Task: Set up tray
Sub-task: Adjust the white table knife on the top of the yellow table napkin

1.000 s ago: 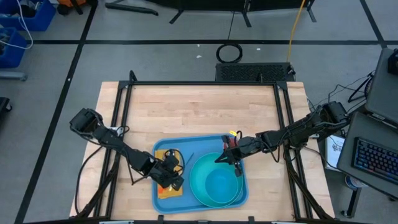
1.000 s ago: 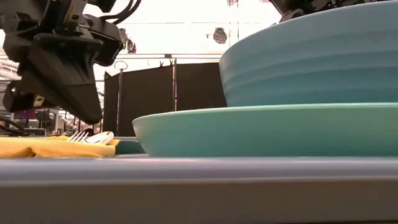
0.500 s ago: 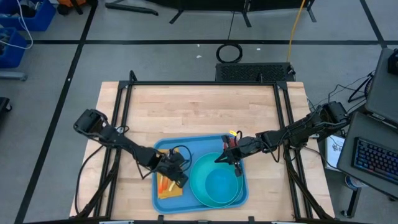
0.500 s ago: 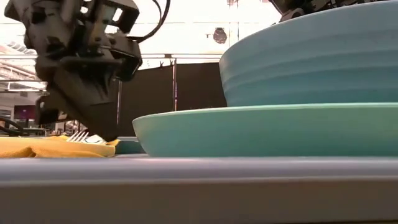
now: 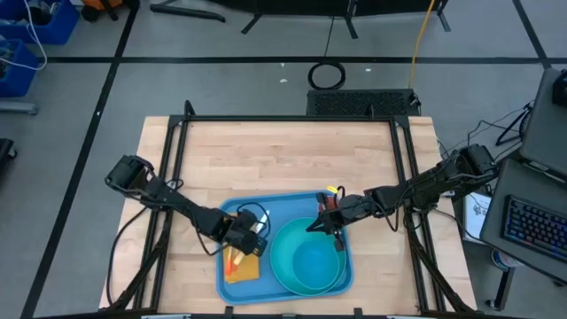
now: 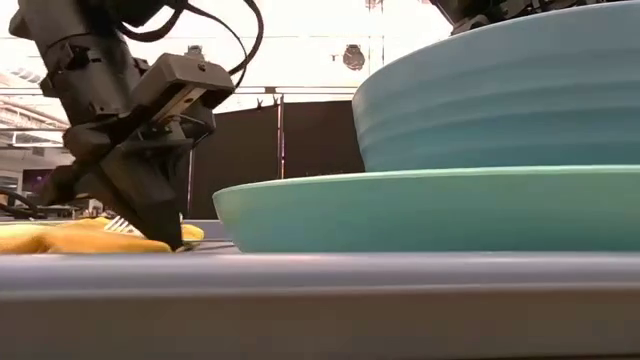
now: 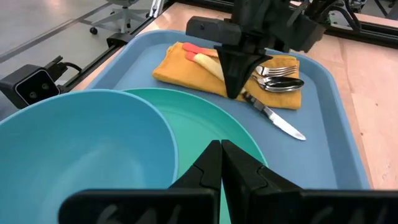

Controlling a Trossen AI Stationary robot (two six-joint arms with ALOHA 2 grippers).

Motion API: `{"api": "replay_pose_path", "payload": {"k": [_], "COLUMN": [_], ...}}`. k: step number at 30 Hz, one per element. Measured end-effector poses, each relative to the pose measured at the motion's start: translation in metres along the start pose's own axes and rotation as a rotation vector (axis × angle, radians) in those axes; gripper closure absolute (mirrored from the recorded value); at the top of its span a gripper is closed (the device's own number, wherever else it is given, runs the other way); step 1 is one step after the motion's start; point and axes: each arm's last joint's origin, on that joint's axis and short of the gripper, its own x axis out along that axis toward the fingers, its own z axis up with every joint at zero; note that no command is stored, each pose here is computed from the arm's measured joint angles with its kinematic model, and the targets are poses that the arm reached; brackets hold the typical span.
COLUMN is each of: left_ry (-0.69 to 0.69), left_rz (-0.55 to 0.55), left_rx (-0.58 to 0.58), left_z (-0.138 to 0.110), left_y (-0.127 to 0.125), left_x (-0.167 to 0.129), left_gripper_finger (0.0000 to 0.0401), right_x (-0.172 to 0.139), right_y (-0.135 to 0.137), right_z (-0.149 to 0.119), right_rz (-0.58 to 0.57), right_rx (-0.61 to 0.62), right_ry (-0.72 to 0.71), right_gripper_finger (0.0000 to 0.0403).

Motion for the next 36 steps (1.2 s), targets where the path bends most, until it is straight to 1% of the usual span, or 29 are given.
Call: {"api": "replay_pose_path", "payload": {"k": [2, 5, 7, 9, 11, 13, 17, 18, 22, 31, 33, 36], "left_ry": [-0.009, -0.111, -0.160, -0.186, -0.183, -0.146, -0.094, -0.090, -0.084, -0.072, -0.064, -0.059], "left_rz": [0.002, -0.027, -0.051, -0.049, -0.055, -0.062, 0.001, 0.025, 0.111, 0.104, 0.113, 0.132], "left_rx": [-0.021, 0.016, 0.042, 0.048, 0.062, 0.062, 0.040, 0.035, 0.077, 0.161, 0.160, 0.168], "left_z": [-0.002, -0.005, -0.006, -0.008, -0.012, -0.015, -0.022, -0.023, -0.026, -0.027, -0.027, -0.028], "left_y": [0.000, -0.004, -0.009, -0.012, -0.018, -0.024, -0.026, -0.026, -0.019, -0.020, -0.020, -0.018], "left_x": [-0.001, -0.004, -0.007, -0.010, -0.014, -0.018, -0.026, -0.028, -0.030, -0.027, -0.022, -0.019], "left_gripper_finger": [0.0397, 0.0398, 0.0399, 0.0397, 0.0396, 0.0399, 0.0388, 0.0382, 0.0347, 0.0229, 0.0212, 0.0201], "right_x": [0.000, 0.000, 0.000, 0.000, 0.000, 0.000, 0.000, 0.000, 0.000, 0.000, 0.000, 0.000], "right_y": [0.000, 0.000, 0.000, 0.000, 0.000, 0.000, 0.000, 0.000, 0.000, 0.000, 0.000, 0.000], "right_z": [0.000, 0.000, 0.000, 0.000, 0.000, 0.000, -0.001, -0.001, -0.001, -0.001, -0.001, -0.001], "right_rz": [0.000, 0.000, 0.000, 0.000, 0.000, 0.000, 0.000, 0.001, 0.001, 0.001, 0.000, 0.001], "right_rx": [0.000, 0.000, 0.000, 0.000, -0.001, -0.001, -0.003, -0.003, -0.001, 0.000, 0.000, 0.000], "right_ry": [0.000, 0.000, 0.000, 0.000, 0.000, 0.000, 0.010, 0.009, 0.008, 0.007, 0.007, 0.007], "right_gripper_finger": [0.0403, 0.0403, 0.0403, 0.0403, 0.0403, 0.0403, 0.0403, 0.0403, 0.0403, 0.0403, 0.0403, 0.0403]}}
